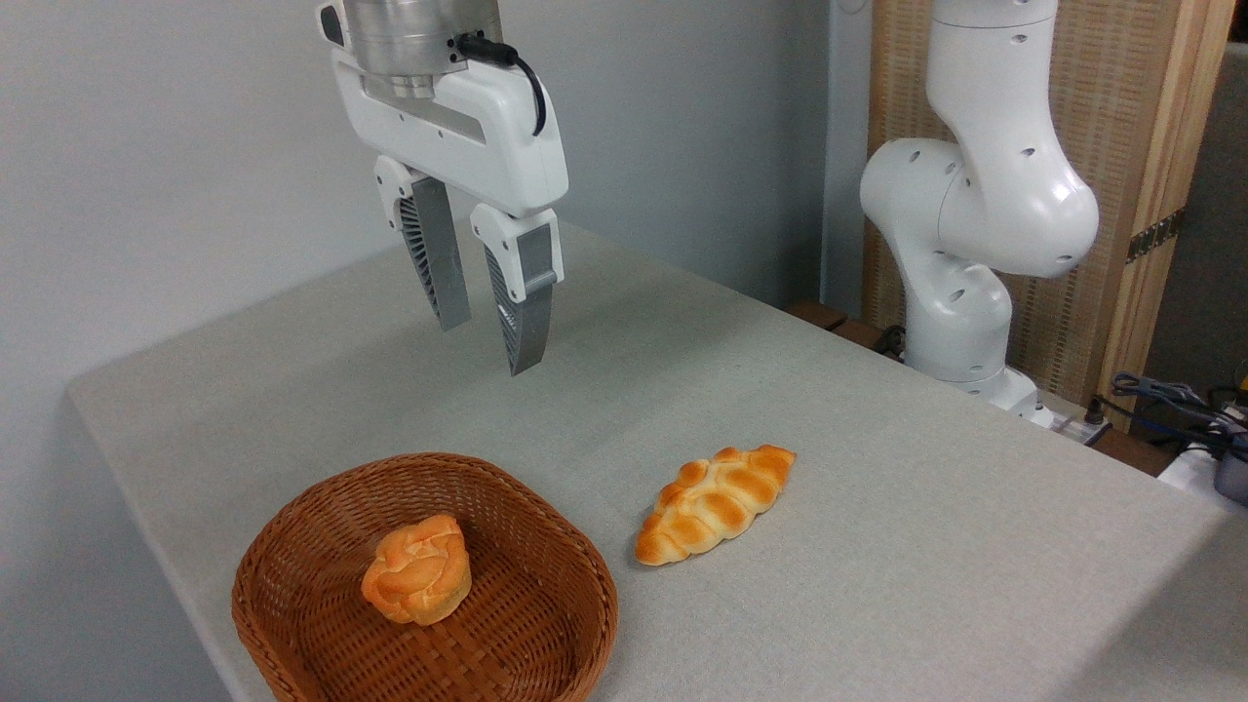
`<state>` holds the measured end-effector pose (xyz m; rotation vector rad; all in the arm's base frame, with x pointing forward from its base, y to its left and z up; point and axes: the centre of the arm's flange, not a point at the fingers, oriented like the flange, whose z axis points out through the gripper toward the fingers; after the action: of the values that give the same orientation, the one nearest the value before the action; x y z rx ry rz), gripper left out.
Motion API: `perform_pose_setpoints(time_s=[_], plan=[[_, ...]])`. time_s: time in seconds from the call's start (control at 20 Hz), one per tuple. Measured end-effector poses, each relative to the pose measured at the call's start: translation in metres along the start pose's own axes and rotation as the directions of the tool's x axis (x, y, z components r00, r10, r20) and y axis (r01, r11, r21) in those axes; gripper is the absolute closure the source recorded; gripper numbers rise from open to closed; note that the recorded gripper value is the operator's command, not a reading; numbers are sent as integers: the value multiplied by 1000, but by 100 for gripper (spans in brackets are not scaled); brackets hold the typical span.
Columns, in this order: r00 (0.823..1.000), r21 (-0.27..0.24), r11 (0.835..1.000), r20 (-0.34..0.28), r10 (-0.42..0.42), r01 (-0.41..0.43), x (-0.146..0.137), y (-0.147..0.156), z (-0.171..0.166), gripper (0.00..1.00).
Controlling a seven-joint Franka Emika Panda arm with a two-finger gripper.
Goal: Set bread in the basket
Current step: 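Move the open gripper toward the braided golden bread roll, then lower the gripper over the braided roll's middle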
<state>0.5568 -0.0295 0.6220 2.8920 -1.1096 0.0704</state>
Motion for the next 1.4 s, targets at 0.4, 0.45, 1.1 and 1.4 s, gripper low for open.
perform_pose_setpoints(time_s=[0.4, 0.45, 1.1, 1.4], plan=[[1000, 1, 1000, 0, -10, 10, -3, -5, 0, 0], [1000, 1, 1000, -1, -13, 13, -5, -6, 0, 0], [999, -18, 999, 24, -33, 34, -31, 3, 23, 0], [999, -7, 999, 11, -40, 40, -75, 31, 60, 0]])
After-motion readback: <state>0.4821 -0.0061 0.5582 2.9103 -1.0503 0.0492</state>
